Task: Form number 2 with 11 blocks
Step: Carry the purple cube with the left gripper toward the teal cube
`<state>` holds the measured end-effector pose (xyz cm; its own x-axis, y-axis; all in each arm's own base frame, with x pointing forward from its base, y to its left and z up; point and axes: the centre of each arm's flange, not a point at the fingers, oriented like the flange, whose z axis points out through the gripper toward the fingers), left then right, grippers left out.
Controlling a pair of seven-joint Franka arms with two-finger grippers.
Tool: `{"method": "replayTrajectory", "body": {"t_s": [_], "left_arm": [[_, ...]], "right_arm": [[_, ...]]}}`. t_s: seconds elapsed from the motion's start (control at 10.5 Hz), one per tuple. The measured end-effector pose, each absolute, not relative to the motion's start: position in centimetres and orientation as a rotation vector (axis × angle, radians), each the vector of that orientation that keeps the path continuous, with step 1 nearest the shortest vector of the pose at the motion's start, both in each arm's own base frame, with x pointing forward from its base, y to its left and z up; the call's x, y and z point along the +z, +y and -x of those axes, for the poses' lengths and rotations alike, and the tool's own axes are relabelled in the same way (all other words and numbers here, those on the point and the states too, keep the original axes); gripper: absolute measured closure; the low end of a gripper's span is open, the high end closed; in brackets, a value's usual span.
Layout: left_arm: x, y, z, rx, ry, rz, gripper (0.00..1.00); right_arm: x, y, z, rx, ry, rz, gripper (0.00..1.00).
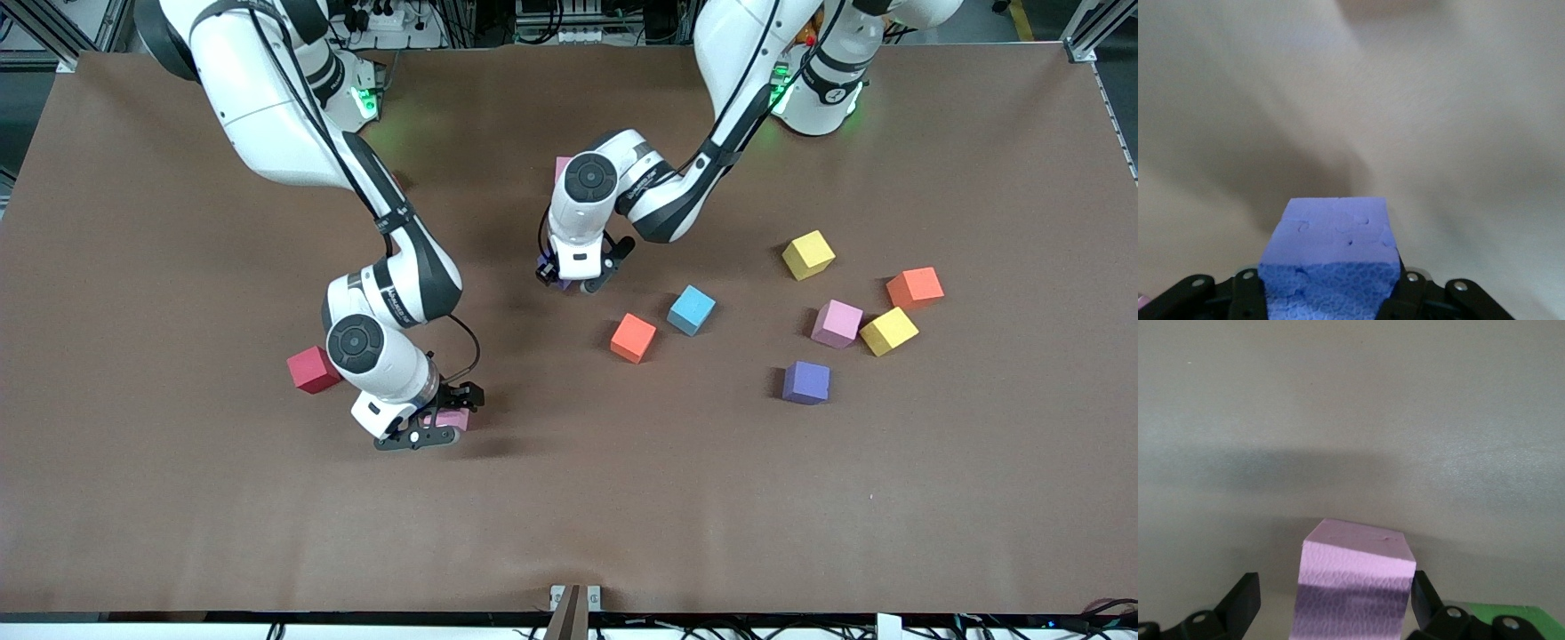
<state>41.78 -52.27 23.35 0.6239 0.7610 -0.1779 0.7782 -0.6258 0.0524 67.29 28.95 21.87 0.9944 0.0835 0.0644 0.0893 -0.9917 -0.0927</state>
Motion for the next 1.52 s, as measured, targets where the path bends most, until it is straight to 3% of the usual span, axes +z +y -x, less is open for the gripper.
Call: {"method": "replayTrajectory", "body": {"t_s": [0.38, 0.85, 1.42, 1.52], "left_arm": [[31.0, -46.2, -48.2, -0.138, 1.277, -2.692, 0.41], [34.2, -38.7, -55.3, -0.057, 1.326, -2.605, 0.41], [34.1, -35.5, -57.4, -0.060, 1.379, -2.593, 0.41], [34.0, -35.5, -57.3, -0.065, 1.379, -2.598, 0.41]], "right_arm": [[21.5, 28.7, -67.6, -0.090, -0.108, 3.044, 0.00], [20.8, 28.3, -67.6, -0.079, -0.097, 3.049, 0.00], [20.6, 27.7, -67.8, -0.066, -0.078, 3.052, 0.00], [20.6, 27.7, -67.8, -0.066, -0.078, 3.052, 0.12]]}}
